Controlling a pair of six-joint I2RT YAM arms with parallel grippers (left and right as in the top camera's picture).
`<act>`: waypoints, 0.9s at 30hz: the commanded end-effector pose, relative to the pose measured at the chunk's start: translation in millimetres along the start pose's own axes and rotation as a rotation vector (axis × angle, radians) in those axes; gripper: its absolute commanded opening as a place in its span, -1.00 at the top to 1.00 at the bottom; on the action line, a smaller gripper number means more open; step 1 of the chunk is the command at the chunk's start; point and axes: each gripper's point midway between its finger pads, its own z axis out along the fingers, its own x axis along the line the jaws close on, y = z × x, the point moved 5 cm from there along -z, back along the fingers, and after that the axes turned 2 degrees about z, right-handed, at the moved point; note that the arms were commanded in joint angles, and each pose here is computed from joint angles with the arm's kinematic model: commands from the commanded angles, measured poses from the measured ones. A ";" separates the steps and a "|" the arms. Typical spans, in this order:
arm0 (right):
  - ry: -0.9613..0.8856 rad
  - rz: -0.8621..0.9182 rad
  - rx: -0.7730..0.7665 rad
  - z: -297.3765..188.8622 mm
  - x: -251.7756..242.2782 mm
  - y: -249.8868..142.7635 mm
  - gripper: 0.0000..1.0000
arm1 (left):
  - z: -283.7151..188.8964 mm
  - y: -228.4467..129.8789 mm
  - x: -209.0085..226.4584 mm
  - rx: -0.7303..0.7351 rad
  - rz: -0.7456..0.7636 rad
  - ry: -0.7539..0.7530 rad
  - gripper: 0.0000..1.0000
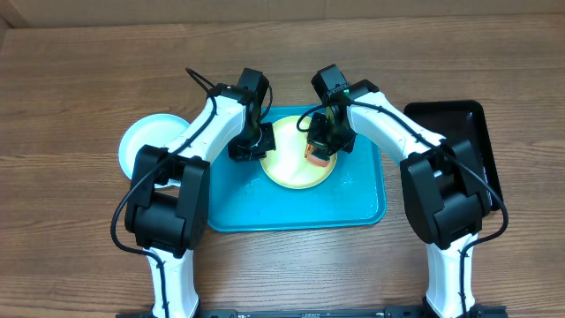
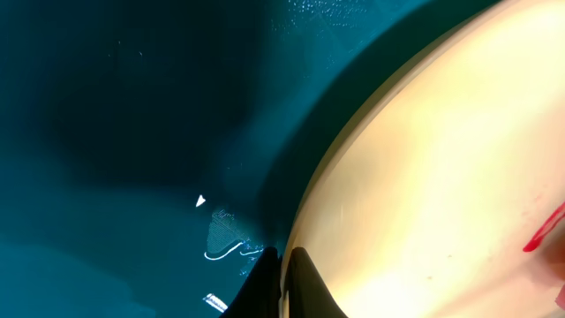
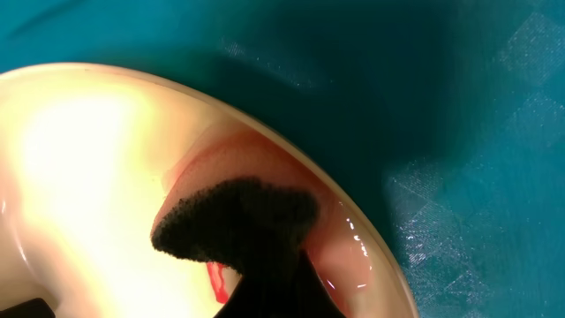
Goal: Clean dirty plates on tray and stack at the side
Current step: 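Scrub the cream plate with the sponge while left gripper holds it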
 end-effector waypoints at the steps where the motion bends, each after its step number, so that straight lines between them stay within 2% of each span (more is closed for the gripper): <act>1: -0.030 0.013 0.007 9.7 -6.6 -0.1 0.93 | 3.4 -1.9 3.3 -0.001 -0.003 0.016 0.92; 9: 0.029 0.003 0.066 18.0 1.8 -8.8 0.93 | 3.4 -1.8 3.0 -0.001 -0.003 0.015 0.91; 13: 0.116 -0.026 0.149 31.8 21.0 -24.6 0.92 | 3.4 -3.4 0.2 0.011 0.013 -0.009 0.92; 20: 0.162 -0.107 0.174 37.1 49.0 -49.9 0.92 | 3.3 -5.2 -3.5 0.025 0.019 -0.040 0.92; 27: 0.130 -0.122 0.122 34.8 34.7 -30.3 0.93 | 3.2 -5.6 -3.1 0.028 0.019 -0.038 0.92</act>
